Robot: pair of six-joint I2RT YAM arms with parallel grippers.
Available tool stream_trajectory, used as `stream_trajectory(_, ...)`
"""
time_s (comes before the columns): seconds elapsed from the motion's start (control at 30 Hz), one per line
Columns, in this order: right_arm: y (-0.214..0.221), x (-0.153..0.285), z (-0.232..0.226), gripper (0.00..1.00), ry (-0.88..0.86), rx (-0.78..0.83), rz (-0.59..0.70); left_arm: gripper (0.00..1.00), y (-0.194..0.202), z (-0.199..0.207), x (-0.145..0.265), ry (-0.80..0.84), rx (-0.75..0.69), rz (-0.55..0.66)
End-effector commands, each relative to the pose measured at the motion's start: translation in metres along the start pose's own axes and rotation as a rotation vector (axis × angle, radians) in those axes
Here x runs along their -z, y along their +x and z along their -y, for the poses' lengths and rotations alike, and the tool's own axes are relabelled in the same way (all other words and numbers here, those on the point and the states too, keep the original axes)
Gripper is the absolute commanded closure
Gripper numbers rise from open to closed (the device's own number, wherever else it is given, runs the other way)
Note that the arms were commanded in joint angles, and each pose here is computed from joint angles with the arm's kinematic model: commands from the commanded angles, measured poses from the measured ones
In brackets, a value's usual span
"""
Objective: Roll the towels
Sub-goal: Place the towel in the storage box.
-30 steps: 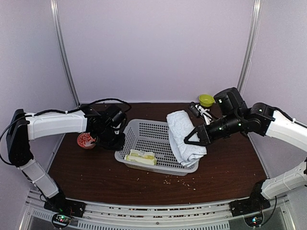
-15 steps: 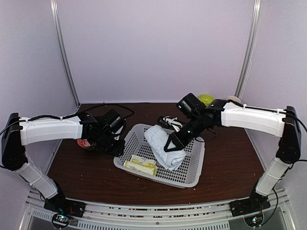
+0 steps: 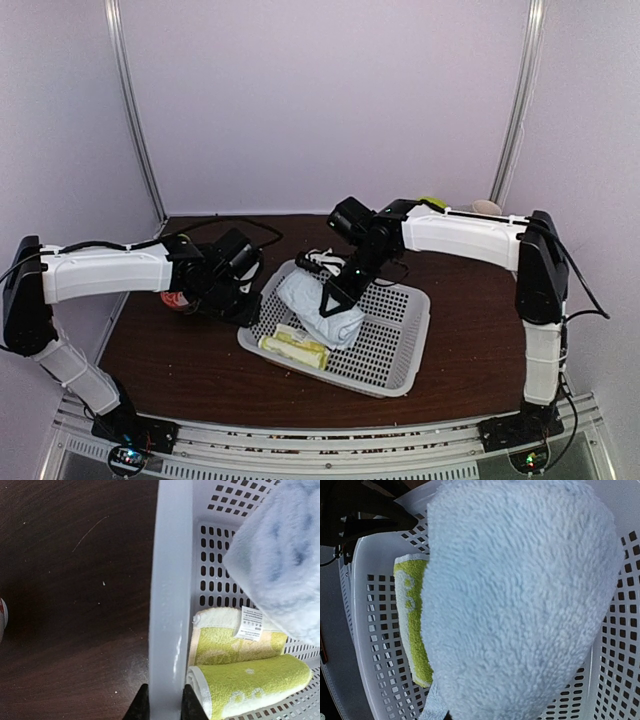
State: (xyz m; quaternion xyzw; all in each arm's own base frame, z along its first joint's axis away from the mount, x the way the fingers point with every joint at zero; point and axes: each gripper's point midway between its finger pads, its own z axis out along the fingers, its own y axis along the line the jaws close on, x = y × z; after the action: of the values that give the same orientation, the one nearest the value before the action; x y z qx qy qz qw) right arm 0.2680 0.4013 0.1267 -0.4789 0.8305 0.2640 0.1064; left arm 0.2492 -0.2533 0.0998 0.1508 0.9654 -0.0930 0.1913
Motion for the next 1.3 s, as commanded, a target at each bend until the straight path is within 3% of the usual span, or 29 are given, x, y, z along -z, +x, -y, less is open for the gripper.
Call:
stream_trajectory(0.0, -0.004, -0.01, -0.002, 1.0, -0.025, 0.021, -0.022, 1.0, 0.017, 0.004, -0.015, -0.005, -0.056, -0.071)
stream_trajectory(0.23, 0.009, -0.045, 0.006, 1.0, -0.015, 0.001, -0.096, 1.0, 0.019, 0.005, -0.018, -0.01, -0.067, -0.079)
stream_trajectory(0.7, 0.015, -0.069, 0.026, 1.0, 0.136, 0.024, -0.161, 1.0, 0.023, 0.004, -0.023, -0.022, -0.069, -0.097)
stream_trajectory(0.9, 0.013, -0.07, 0.016, 0.73, 0.149, 0.042, -0.164, 1.0, 0.024, 0.002, -0.025, -0.028, -0.069, -0.102)
stream_trajectory(1.27, -0.02, -0.025, 0.009, 0.48, 0.227, 0.015, -0.039, 1.0, 0.027, 0.0, -0.027, -0.036, -0.06, -0.106)
